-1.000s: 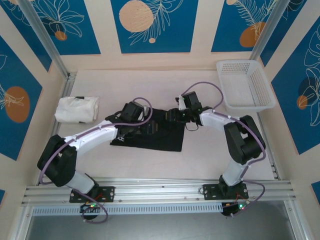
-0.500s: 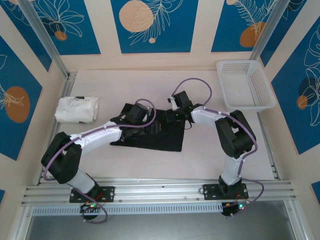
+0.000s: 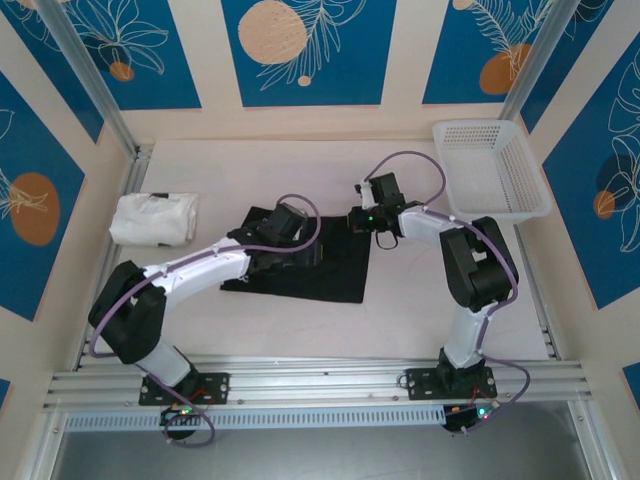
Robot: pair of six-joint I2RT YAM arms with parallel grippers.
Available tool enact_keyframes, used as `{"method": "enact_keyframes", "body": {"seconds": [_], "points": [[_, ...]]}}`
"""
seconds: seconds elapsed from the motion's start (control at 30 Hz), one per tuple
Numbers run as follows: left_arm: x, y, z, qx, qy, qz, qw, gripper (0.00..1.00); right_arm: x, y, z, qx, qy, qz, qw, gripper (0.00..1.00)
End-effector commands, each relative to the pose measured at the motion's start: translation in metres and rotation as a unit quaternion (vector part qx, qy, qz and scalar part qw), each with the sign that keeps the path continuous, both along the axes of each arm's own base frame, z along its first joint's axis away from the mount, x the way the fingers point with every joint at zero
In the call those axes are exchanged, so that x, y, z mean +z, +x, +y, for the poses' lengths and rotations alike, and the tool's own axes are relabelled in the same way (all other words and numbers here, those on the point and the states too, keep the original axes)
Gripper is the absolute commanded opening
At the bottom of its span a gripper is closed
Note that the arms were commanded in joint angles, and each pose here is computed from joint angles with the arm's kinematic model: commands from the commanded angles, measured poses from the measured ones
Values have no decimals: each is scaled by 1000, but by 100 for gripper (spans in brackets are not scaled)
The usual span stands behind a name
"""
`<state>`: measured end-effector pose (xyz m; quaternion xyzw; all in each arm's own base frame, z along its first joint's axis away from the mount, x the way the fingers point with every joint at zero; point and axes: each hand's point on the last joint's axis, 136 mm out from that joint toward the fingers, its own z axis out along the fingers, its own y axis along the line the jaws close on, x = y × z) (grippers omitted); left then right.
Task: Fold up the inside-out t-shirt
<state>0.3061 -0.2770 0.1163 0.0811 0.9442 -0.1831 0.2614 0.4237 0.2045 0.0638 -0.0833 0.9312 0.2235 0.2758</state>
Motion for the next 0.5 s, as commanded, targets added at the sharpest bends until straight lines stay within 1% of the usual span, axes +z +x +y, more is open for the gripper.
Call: {"method": "enact_keyframes", "body": {"seconds": [0.0, 0.17, 0.27, 0.37, 0.47], "points": [[5, 13, 20, 21, 68, -30, 997, 64, 9, -2, 5, 1, 54, 13, 998, 0], [2, 27, 28, 21, 125, -41, 991, 65, 8, -3, 5, 3, 59, 20, 998, 0], [-3, 35, 21, 14, 132, -38, 990, 64, 7, -4, 7, 5, 62, 24, 998, 0], [-7, 44, 12, 7, 135, -38, 990, 61, 5, -5, 7, 5, 63, 27, 998, 0], [-11, 51, 6, 1, 142, -37, 989, 53, 4, -7, 7, 6, 64, 30, 998, 0]]}}
